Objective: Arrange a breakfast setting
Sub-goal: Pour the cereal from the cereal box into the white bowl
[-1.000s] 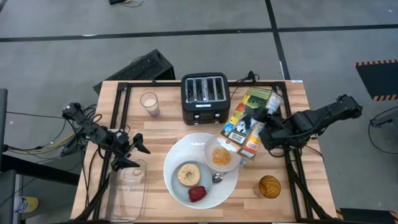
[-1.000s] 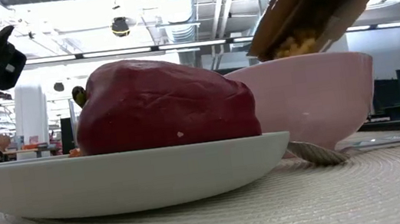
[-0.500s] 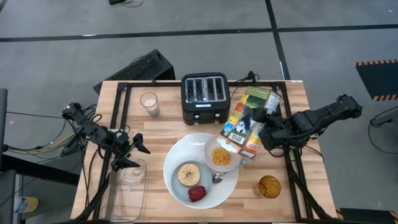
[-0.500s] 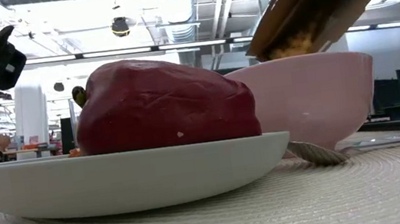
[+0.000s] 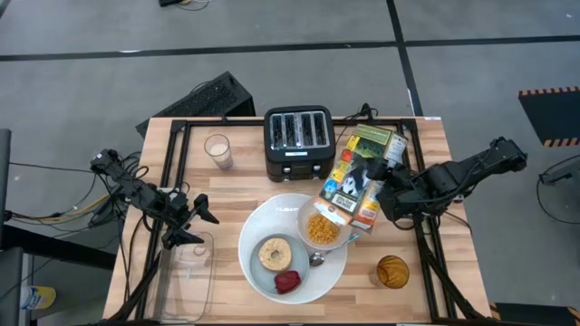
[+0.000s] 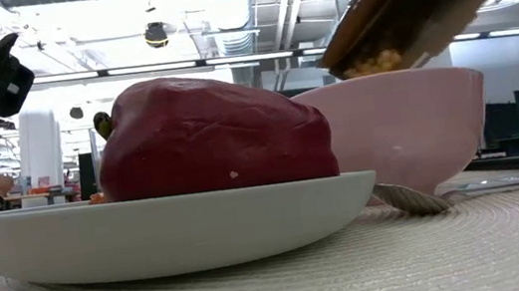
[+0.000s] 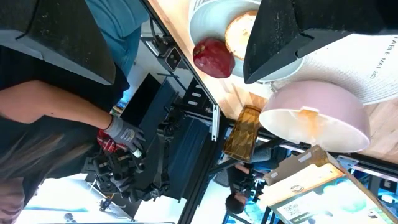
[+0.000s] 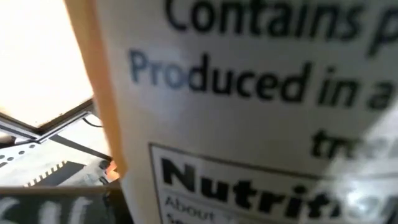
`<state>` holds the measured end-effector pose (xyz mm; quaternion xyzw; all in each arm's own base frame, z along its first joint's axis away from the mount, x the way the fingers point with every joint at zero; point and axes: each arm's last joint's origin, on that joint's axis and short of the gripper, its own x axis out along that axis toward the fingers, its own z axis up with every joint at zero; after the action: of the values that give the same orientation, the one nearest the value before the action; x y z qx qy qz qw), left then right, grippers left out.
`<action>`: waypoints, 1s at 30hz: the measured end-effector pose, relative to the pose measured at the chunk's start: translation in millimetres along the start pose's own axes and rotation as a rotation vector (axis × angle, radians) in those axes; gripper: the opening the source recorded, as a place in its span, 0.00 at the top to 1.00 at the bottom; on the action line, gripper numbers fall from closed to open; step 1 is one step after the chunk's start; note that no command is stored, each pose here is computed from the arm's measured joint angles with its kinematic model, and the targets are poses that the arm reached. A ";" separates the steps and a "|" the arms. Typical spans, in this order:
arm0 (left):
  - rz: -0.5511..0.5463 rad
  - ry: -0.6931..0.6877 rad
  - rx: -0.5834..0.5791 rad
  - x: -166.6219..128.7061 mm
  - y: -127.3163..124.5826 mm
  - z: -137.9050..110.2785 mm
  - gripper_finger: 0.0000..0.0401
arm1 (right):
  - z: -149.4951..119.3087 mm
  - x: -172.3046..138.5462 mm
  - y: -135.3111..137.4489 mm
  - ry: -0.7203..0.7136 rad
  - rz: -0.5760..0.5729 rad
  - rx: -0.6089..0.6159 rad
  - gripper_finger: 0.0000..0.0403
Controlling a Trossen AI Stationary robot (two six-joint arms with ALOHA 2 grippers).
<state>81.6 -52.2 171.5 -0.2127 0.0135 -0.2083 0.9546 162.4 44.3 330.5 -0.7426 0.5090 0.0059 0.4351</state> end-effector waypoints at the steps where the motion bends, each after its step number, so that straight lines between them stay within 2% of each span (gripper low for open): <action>1: 0.000 0.000 0.000 0.0 0.0 0.0 0.15 | 0.0 0.1 -0.1 0.000 0.000 0.001 0.47; 17: 0.000 0.000 0.000 0.0 0.0 0.1 0.15 | 6.2 1.0 -2.6 -0.008 -0.003 -0.028 0.47; 27: 0.000 0.000 0.000 0.0 0.0 0.0 0.15 | 2.1 5.9 -1.8 0.004 0.030 0.007 0.47; 30: 0.000 0.000 0.000 0.0 -0.1 0.1 0.15 | 1.1 8.2 0.4 -0.024 0.076 0.080 0.47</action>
<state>81.6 -52.2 171.6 -0.2128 0.0134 -0.2085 0.9545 166.5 38.8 325.8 -0.7044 0.5316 0.0111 0.4702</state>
